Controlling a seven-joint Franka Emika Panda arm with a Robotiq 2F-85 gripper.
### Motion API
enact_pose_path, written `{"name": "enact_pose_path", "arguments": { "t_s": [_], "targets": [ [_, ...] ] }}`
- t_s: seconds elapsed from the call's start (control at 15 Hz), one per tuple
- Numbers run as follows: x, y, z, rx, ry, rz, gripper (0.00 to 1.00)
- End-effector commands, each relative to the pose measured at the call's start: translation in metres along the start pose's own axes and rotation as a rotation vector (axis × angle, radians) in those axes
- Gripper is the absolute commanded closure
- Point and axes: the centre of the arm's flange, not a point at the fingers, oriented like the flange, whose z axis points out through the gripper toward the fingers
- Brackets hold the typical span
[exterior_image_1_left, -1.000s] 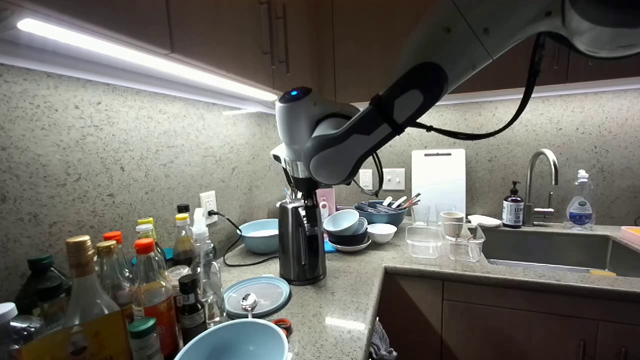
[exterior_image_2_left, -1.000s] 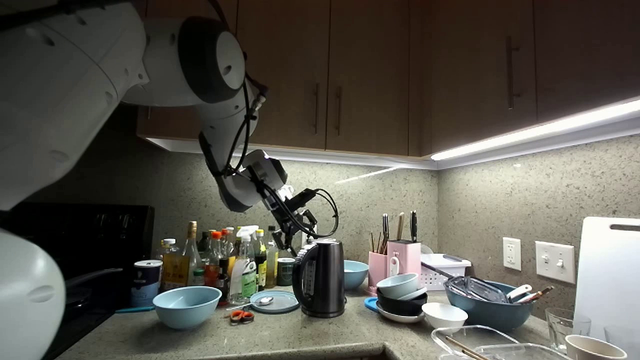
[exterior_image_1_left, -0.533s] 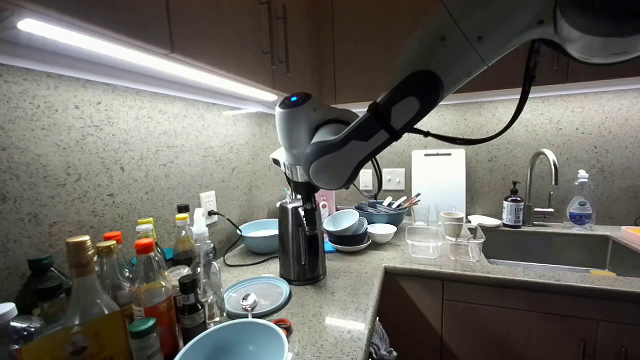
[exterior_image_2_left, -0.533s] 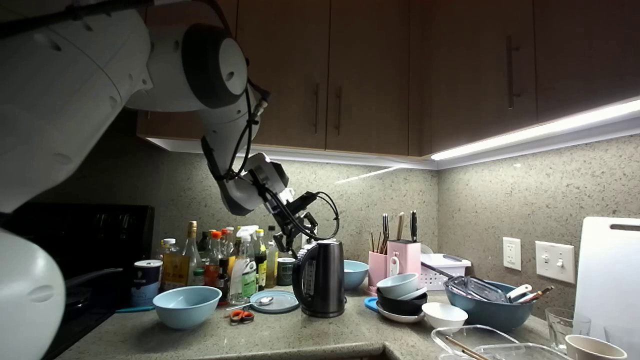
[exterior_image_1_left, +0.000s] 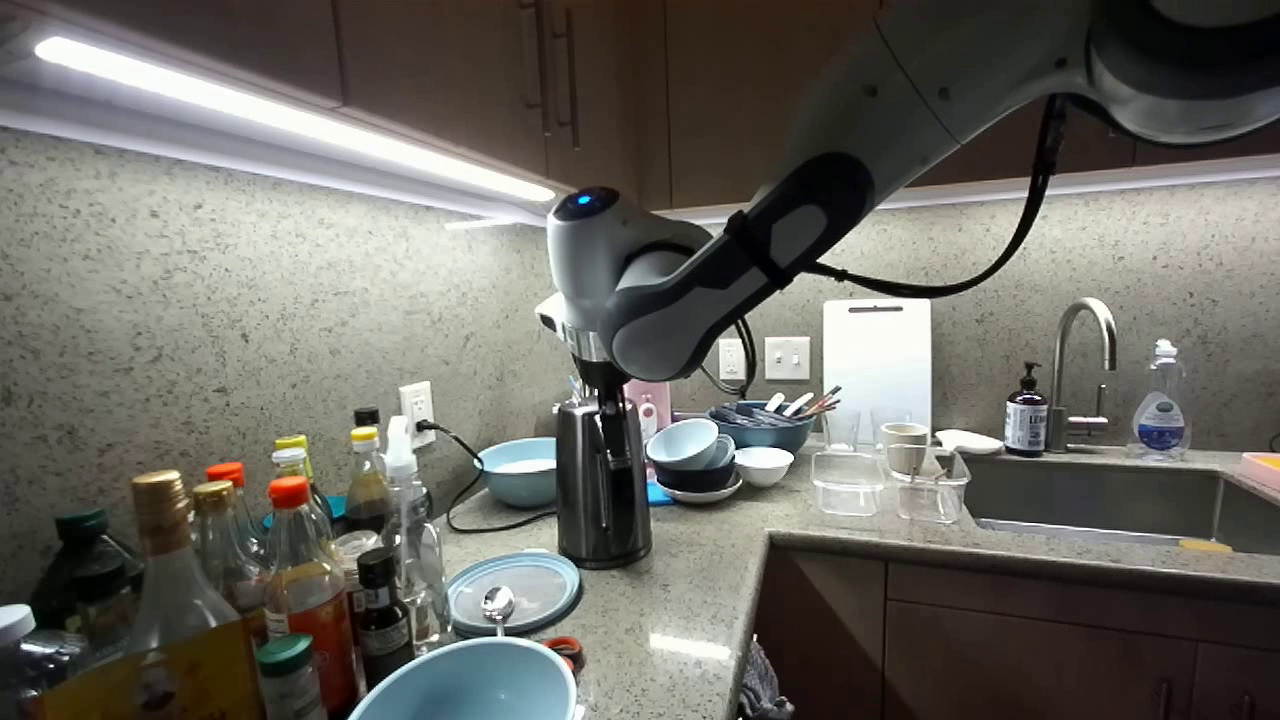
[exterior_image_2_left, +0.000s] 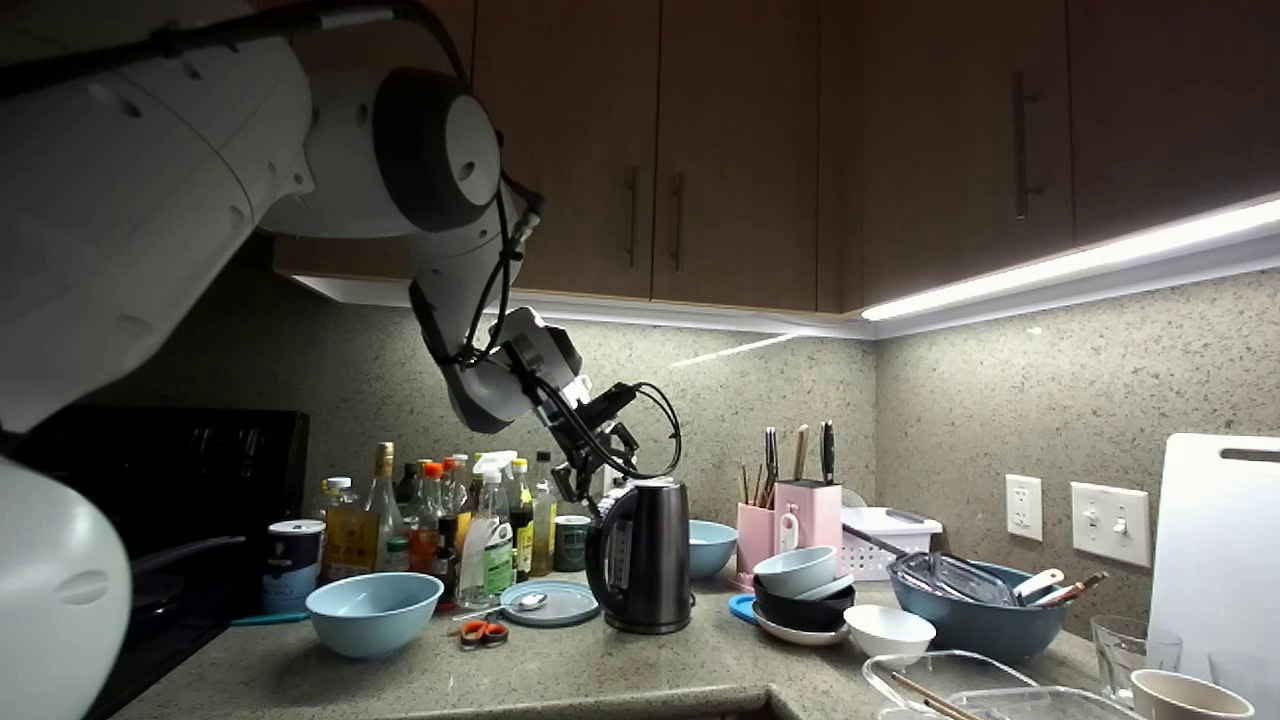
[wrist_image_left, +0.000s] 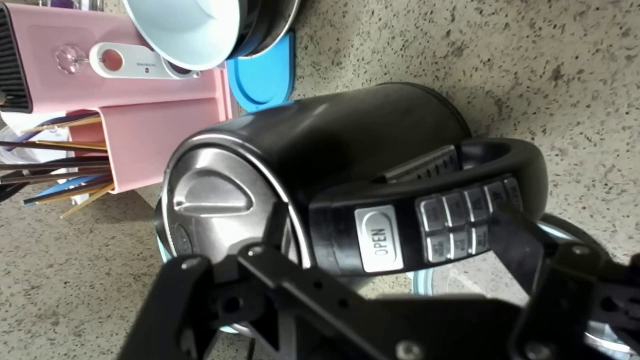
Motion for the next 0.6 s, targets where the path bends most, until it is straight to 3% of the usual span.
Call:
{"name": "enact_pose_path", "arguments": {
  "t_s": [0.0, 0.53],
  "targets": [
    [0.004, 0.009, 0.011, -0.008, -0.001, 0.021, 0.00],
    [0.008, 0.022, 0.040, 0.020, -0.050, 0.062, 0.00]
  ]
}}
